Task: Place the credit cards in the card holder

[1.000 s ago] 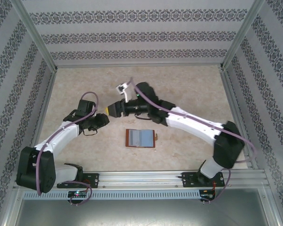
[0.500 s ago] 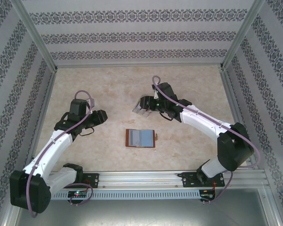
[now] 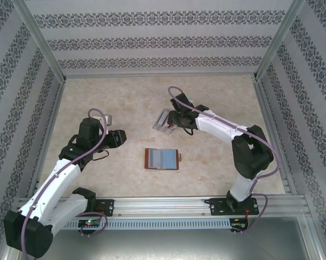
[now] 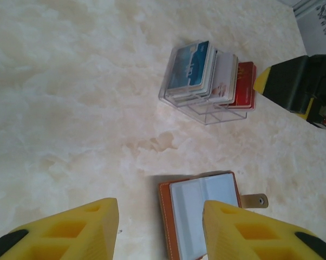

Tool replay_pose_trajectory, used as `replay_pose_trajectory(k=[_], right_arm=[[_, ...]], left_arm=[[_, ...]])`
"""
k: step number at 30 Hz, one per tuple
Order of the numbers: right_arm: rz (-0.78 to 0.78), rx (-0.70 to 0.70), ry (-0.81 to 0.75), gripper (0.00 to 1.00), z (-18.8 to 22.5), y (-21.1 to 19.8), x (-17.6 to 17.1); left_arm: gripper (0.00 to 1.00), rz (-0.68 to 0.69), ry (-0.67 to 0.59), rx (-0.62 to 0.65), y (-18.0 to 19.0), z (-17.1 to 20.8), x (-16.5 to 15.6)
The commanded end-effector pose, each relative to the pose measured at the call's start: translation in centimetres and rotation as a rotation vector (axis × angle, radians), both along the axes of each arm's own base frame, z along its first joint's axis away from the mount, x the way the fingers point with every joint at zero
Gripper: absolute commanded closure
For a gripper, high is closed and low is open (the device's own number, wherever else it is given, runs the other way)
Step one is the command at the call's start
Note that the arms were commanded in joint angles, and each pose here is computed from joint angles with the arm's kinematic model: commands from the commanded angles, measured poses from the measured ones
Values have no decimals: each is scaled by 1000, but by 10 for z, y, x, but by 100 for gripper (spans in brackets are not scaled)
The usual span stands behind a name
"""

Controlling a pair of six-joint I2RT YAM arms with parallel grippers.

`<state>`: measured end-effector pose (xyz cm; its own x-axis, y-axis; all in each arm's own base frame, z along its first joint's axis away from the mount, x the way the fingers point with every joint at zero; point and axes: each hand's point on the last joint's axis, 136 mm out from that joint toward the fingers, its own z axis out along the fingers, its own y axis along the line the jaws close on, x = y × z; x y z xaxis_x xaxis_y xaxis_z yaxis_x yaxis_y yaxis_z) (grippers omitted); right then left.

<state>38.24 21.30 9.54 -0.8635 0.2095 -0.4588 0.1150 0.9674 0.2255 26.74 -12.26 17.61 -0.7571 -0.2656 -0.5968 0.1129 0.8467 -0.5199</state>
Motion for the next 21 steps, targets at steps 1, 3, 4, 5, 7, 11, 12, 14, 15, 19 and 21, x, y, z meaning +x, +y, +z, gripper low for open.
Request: replay_pose_trajectory(k=[1, 3, 4, 5, 7, 11, 12, 14, 15, 19, 21], right_arm=[[-36, -5, 35, 31, -8, -5, 7], [-41, -3, 63, 33, -16, -7, 7], [-43, -16, 72, 34, -18, -10, 7], [-48, -40, 74, 35, -17, -15, 8], [-55, -76, 65, 37, -15, -24, 6], [-62, -127, 42, 43, -7, -40, 6], [-61, -141, 45, 44, -6, -44, 6], [-60, -166, 52, 51, -7, -51, 4], [-60, -169, 57, 52, -8, -54, 3], [-52, -171, 71, 55, -9, -61, 1], [-39, -178, 70, 59, -9, -62, 1]], left_arm=[[55, -27, 2, 28, -2, -9, -3], [55, -24, 4, 31, -1, -10, -3], [55, -23, 8, 30, -1, -11, -4], [55, -22, 8, 32, -1, -13, -3], [55, -24, 16, 35, -1, -15, -3], [55, -26, 36, 34, -2, -20, -4], [55, -25, 36, 31, -2, -22, -3], [55, -30, 47, 29, -4, -24, -3], [55, -32, 57, 32, -4, -25, -3], [55, -32, 65, 27, -5, -29, -3], [55, -36, 69, 25, -6, -29, -3]])
